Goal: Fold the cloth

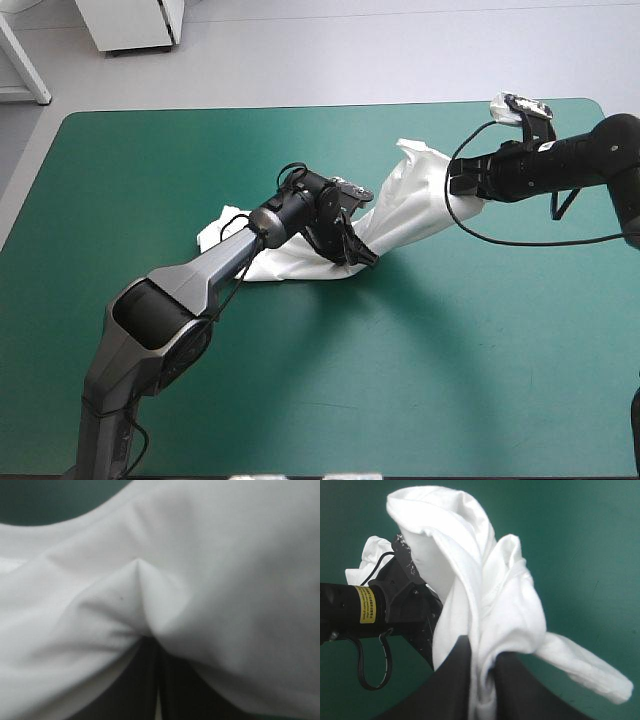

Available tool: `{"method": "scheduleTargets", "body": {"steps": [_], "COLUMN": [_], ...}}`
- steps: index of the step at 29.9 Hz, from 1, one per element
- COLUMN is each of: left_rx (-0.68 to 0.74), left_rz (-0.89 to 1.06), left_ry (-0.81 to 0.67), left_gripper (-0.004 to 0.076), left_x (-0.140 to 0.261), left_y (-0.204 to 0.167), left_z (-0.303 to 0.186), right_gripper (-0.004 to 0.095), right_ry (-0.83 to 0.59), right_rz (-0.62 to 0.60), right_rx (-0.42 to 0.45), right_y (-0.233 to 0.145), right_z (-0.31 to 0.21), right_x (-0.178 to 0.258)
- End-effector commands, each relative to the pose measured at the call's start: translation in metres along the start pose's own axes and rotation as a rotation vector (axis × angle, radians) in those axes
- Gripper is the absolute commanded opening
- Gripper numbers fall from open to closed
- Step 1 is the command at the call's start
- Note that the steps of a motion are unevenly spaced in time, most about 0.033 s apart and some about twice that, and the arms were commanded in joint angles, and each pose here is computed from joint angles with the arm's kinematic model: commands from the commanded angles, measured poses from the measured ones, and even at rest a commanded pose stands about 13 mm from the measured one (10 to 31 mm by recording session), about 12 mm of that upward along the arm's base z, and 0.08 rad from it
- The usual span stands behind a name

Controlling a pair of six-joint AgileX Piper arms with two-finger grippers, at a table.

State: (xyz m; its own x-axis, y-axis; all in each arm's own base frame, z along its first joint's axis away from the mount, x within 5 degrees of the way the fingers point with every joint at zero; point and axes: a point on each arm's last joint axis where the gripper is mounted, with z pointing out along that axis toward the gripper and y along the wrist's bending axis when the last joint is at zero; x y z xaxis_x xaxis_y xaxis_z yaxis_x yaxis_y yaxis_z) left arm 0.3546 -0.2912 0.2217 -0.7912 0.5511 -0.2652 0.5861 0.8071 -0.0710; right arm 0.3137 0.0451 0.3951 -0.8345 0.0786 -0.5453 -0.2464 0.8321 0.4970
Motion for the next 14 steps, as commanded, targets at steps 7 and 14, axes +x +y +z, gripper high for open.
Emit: {"method": "scheduleTargets", "body": {"steps": [7,14], "left_rx": [-0.086,-0.107], "left_rz": [0.014,-0.016], "left_ry": [-0.073,-0.125], "left_gripper": [-0.0009,-0.0009], "left_x": [0.024,0.085], "left_y": [0.004,0.007], "left_z": [-0.087,-0.149], "right_gripper": [-0.0015,-0.0015], "right_ry": [-0.123,-0.109], "right_rz": [-0.084,-0.168], "right_rx": [-0.086,-0.145], "right_y": [0.026,0.056], "right_z": [-0.019,0.013], "right_x": [-0.009,-0.008]}}
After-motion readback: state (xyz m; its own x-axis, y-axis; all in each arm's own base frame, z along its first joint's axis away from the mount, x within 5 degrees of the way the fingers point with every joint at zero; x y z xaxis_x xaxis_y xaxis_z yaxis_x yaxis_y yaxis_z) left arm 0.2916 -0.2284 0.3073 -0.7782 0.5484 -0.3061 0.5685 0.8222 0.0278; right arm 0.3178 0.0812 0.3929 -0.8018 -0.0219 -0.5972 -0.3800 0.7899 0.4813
